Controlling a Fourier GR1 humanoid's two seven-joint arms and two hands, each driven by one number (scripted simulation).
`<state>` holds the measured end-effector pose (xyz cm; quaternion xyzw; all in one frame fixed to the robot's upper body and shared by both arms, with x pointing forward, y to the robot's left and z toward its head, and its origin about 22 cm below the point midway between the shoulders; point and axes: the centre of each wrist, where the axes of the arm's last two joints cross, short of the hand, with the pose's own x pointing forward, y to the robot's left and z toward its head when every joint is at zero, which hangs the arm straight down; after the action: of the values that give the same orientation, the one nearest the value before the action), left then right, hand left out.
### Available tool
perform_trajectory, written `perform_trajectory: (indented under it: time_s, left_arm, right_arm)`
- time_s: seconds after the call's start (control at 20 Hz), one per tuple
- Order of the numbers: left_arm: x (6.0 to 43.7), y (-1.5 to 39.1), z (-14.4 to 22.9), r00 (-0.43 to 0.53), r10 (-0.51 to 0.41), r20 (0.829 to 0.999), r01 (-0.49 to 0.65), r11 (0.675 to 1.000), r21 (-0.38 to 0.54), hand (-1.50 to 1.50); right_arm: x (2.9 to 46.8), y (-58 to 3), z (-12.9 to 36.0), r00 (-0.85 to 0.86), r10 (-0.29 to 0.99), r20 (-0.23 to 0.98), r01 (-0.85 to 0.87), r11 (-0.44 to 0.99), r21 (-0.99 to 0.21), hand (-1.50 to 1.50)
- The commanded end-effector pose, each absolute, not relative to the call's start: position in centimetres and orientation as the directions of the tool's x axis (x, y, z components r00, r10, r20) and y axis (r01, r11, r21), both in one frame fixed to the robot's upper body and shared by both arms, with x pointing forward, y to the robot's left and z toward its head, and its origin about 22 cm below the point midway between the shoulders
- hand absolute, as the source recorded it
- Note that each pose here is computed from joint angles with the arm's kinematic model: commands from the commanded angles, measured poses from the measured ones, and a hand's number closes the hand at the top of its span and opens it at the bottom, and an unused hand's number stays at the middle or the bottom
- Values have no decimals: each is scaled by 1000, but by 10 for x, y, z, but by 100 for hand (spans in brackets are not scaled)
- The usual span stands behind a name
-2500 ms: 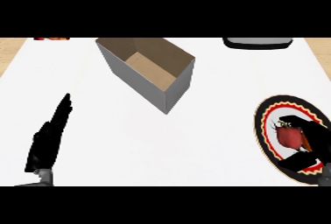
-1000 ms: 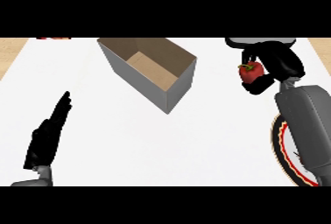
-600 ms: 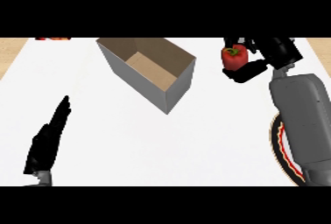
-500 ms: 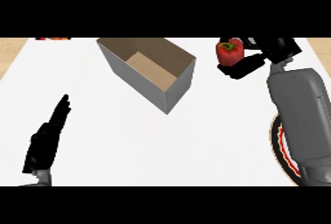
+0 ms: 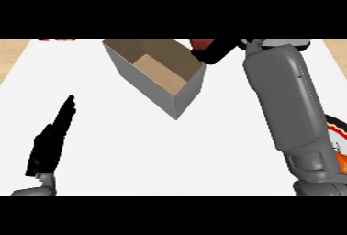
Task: Pick the bell pepper from the plate and place it in the cardboard box
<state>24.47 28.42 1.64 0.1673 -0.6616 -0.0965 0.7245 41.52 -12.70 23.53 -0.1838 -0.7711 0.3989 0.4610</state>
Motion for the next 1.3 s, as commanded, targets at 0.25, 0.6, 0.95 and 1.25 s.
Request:
perform_trajectory:
  time_s: [0.25,0.6,0.95,1.25]
  left_arm:
    - [248,284,17,96,-373,923,-65,923,379,0]
    - [254,273,18,74,-373,925,-35,926,376,0]
    - [260,262,16,45,-372,927,-7,928,373,0]
    - [265,263,17,66,-376,924,-19,925,378,0]
  right_arm:
    - [430,-47,213,-439,696,568,-143,570,-809,150]
    - [448,-36,189,-373,757,536,-167,513,-842,150]
    - [453,-47,149,-232,779,582,-208,545,-812,-150]
    - [453,-52,136,-245,702,669,-205,637,-744,-150]
